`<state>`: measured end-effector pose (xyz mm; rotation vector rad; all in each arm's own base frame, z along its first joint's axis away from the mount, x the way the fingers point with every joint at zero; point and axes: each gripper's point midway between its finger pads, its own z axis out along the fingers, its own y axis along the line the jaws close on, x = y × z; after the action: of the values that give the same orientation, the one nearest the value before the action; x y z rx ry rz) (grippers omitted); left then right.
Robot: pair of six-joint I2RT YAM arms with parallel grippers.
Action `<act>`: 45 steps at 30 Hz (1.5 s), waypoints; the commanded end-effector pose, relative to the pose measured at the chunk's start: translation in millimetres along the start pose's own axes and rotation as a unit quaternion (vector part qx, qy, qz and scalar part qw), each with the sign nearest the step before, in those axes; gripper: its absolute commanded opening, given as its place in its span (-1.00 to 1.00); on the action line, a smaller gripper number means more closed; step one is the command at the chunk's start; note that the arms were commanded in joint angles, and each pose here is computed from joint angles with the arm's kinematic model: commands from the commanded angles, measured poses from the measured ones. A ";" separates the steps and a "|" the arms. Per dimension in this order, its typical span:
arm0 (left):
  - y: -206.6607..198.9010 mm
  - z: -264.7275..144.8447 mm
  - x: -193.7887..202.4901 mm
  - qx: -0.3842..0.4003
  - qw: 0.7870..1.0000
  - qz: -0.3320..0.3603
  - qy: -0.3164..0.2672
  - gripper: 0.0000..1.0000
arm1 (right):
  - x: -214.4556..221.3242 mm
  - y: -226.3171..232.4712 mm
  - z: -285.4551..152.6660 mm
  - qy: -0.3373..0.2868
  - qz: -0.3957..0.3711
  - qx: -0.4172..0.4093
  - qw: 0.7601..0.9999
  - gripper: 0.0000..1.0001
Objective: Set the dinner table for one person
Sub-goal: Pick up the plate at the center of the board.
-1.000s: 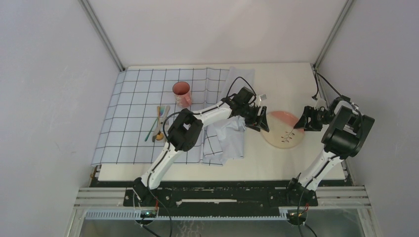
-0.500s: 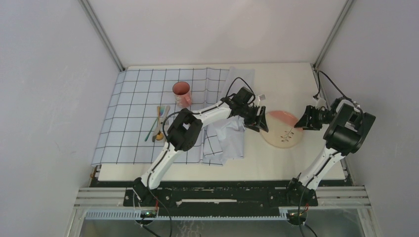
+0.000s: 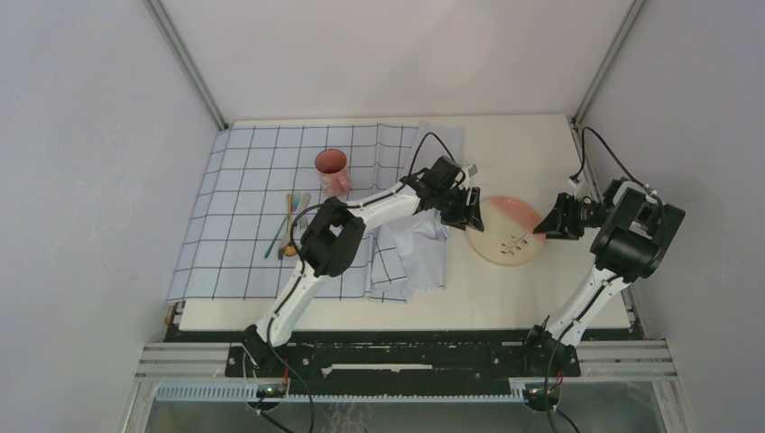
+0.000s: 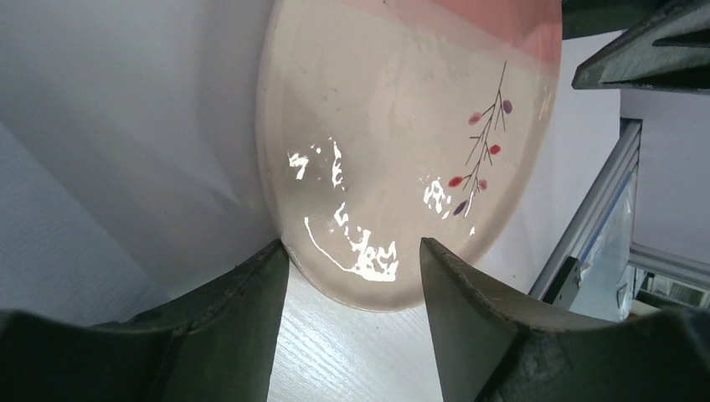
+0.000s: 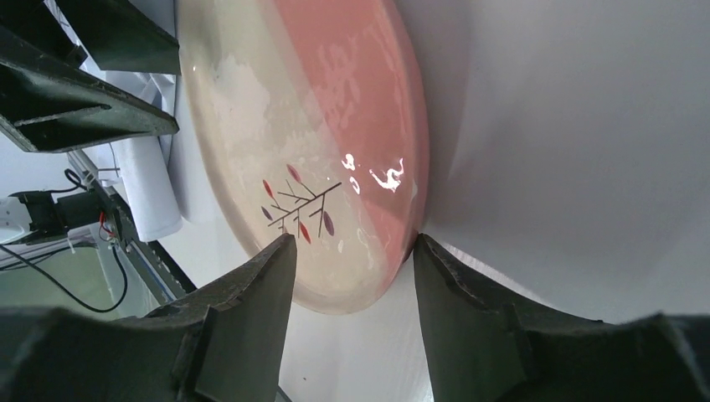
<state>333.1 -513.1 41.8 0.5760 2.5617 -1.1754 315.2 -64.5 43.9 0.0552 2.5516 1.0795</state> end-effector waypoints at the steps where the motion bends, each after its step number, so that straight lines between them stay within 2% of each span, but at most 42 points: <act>1: -7.3 7.0 -7.5 -0.012 0.999 0.032 -0.027 0.27 | -4.3 38.4 7.9 -0.013 0.025 -0.085 0.996 0.21; 13: -29.2 10.1 2.8 0.025 0.999 0.033 -0.007 0.26 | -10.0 43.2 11.9 -0.037 0.028 -0.106 0.993 0.13; 24: -37.8 9.9 9.6 0.044 0.999 0.027 0.007 0.26 | -18.1 71.4 14.1 -0.058 0.009 -0.174 0.983 0.11; 30: -40.7 9.5 9.7 0.048 0.998 0.028 0.008 0.26 | -21.2 83.9 6.8 -0.074 0.021 -0.242 0.967 0.10; 35: -41.5 9.1 10.4 0.050 0.998 0.032 0.009 0.26 | -23.1 81.5 3.8 -0.080 0.029 -0.260 0.962 -0.02; 41: -47.9 7.5 6.2 0.058 0.998 0.035 0.006 0.27 | -22.4 71.4 9.1 -0.075 0.031 -0.234 0.969 -0.18; 45: -48.4 6.3 5.1 0.059 0.998 0.038 0.006 0.26 | -19.4 67.1 14.6 -0.064 0.022 -0.197 0.978 -0.56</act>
<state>318.1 -523.1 44.3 0.6195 2.5568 -1.2064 320.6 -16.7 66.9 0.0859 2.2081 1.5892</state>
